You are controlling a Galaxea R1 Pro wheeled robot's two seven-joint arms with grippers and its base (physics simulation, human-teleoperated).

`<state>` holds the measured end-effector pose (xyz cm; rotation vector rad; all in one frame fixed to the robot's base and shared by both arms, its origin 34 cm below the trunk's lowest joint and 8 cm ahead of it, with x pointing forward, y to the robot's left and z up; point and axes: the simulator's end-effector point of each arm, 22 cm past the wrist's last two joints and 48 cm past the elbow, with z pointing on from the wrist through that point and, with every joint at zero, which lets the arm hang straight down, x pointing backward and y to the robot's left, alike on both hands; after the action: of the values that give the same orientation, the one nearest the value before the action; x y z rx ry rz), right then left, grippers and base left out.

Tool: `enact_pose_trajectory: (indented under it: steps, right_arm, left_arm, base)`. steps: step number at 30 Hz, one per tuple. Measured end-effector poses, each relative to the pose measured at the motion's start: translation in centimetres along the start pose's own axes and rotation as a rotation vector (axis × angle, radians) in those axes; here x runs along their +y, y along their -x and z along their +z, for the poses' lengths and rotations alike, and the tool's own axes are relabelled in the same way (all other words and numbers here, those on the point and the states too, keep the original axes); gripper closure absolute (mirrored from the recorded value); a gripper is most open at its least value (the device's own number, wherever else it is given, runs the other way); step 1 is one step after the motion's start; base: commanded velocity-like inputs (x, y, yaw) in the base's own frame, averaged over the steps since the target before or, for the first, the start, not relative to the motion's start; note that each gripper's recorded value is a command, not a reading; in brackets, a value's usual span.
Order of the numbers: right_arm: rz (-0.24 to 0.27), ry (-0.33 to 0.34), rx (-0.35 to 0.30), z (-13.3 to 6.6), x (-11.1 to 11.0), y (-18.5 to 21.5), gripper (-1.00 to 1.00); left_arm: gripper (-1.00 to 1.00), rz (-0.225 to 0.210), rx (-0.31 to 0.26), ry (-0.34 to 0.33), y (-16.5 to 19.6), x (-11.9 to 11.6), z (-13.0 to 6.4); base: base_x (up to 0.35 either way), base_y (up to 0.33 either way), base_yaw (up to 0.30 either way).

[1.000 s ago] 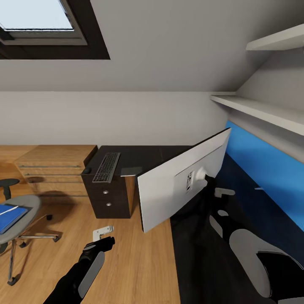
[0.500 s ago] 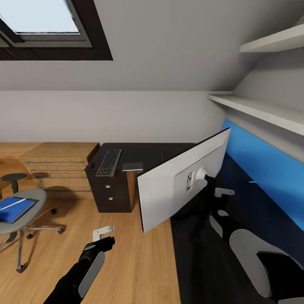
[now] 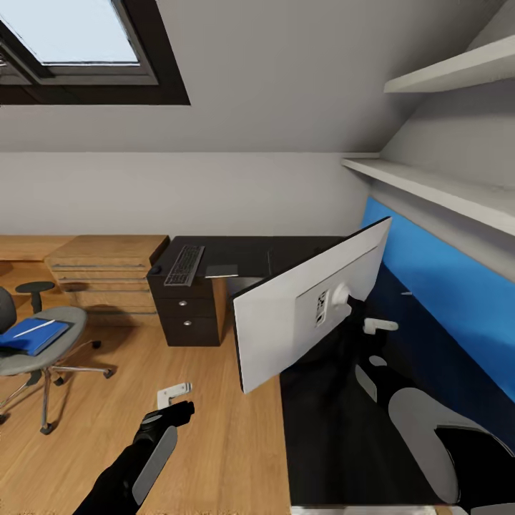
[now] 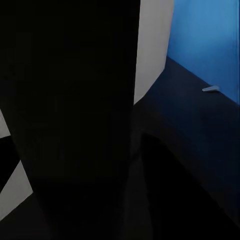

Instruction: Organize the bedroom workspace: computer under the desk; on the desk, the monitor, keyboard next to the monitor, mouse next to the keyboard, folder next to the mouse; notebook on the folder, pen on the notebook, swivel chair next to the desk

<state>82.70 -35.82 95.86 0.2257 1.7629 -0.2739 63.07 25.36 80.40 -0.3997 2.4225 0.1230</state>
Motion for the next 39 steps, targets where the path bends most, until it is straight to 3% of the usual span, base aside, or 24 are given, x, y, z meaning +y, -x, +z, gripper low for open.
enact_pose_trajectory:
  steps: [15, 30, 32, 34, 35, 37, 39]
  right_arm:
    - [0.003, -0.002, 0.0, 0.0, -0.1, 0.0, 1.0]
    - [0.001, -0.001, -0.002, 0.0, -0.1, 0.0, 1.0]
    - [0.002, -0.001, -0.001, -0.1, -0.1, 0.0, 1.0]
    - [0.003, -0.002, 0.0, -0.1, -0.1, 0.0, 1.0]
    - [0.002, -0.002, 0.0, -0.1, -0.1, 0.0, 1.0]
    - [0.003, -0.002, 0.0, -0.1, -0.1, 0.0, 1.0]
    - [0.0, -0.001, 0.001, -0.1, -0.1, 0.0, 1.0]
  left_arm:
    - [-1.0, 0.0, -0.001, 0.002, 0.0, 0.1, 0.0]
    - [-1.0, -0.003, -0.008, -0.001, 0.3, 0.0, -0.1]
    - [-1.0, -0.012, -0.031, -0.011, 1.4, -0.3, -0.5]
    - [-1.0, -0.087, -0.227, -0.077, 10.5, -1.7, -4.6]
    - [-1.0, -0.11, -0.275, -0.089, 12.6, -1.7, -5.9]
    - [-1.0, -0.135, -0.304, -0.092, 14.0, -1.5, -6.9]
    - [-1.0, -0.131, -0.258, -0.064, 12.2, -0.8, -5.5]
  base:
    - [-0.267, -0.229, 0.0]
    - [-0.011, -0.182, 0.0]
    - [0.0, -0.027, 0.0]
    - [0.0, -0.009, 0.0]
    - [0.0, -0.005, 0.0]
    - [0.0, -0.002, 0.0]
    - [0.0, -0.081, 0.0]
